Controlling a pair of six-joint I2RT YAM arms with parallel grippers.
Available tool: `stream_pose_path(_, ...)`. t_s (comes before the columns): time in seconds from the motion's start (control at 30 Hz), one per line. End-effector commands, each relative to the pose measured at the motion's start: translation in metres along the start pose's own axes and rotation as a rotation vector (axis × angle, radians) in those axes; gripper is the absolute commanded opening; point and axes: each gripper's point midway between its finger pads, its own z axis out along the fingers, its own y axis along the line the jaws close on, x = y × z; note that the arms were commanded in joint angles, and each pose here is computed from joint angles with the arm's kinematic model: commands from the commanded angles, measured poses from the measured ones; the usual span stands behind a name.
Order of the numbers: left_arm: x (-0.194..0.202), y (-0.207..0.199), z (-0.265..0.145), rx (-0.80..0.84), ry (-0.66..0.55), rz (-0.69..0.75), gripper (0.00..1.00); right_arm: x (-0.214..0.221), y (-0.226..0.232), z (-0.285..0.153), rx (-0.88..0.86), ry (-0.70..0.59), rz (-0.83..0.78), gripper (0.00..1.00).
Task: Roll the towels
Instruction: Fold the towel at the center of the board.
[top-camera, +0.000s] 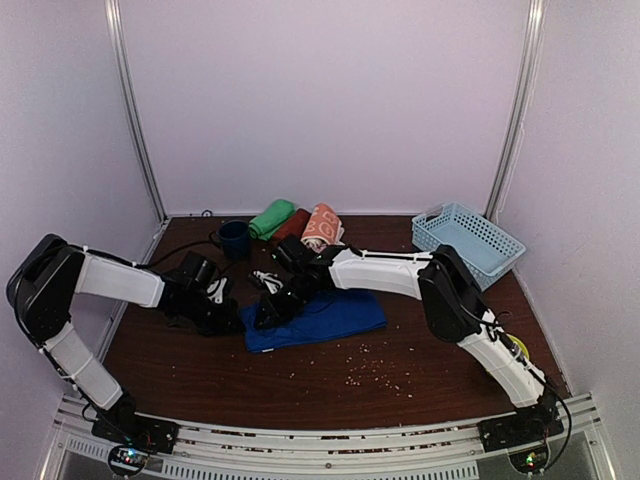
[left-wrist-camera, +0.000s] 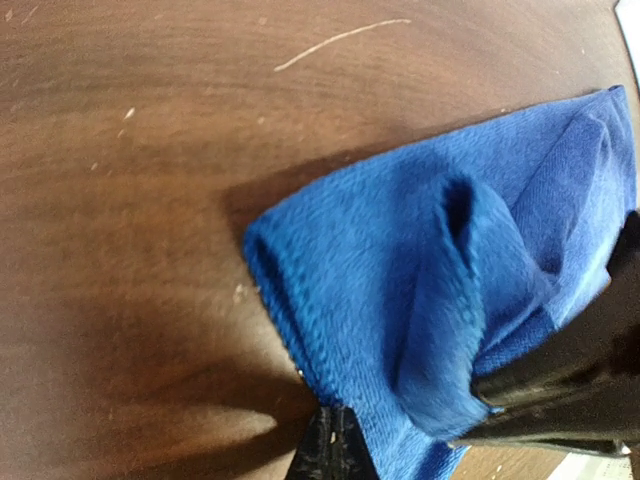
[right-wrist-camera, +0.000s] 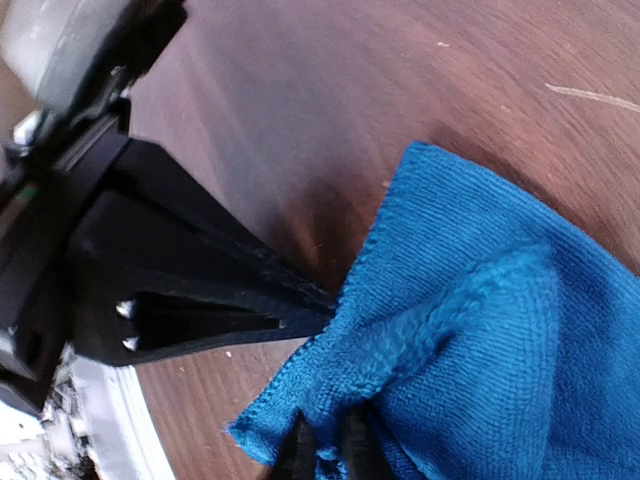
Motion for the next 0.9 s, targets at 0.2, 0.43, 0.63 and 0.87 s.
stream_pose_path(0.2, 0.004, 0.015, -0.027, -0.117, -0.023, -0.010, 0.00, -0.033, 0.043, -0.039, -0.054, -0.092, -0.101, 0.39)
stream_pose_path(0.43, -0.032, -0.009, -0.038, -0.081, -0.112, 0.087, 0.18, -0.042, 0.055, -0.089, -0.012, -0.136, -0.180, 0.42)
stream_pose_path(0.63, -0.063, -0.038, -0.041, -0.002, -0.153, 0.170, 0.36, -0.024, 0.015, -0.120, 0.085, -0.092, -0.307, 0.40)
stream_pose_path(0.87, -0.075, -0.027, -0.020, 0.046, -0.062, 0.195, 0.39, 0.029, -0.017, -0.119, 0.154, 0.012, -0.466, 0.35)
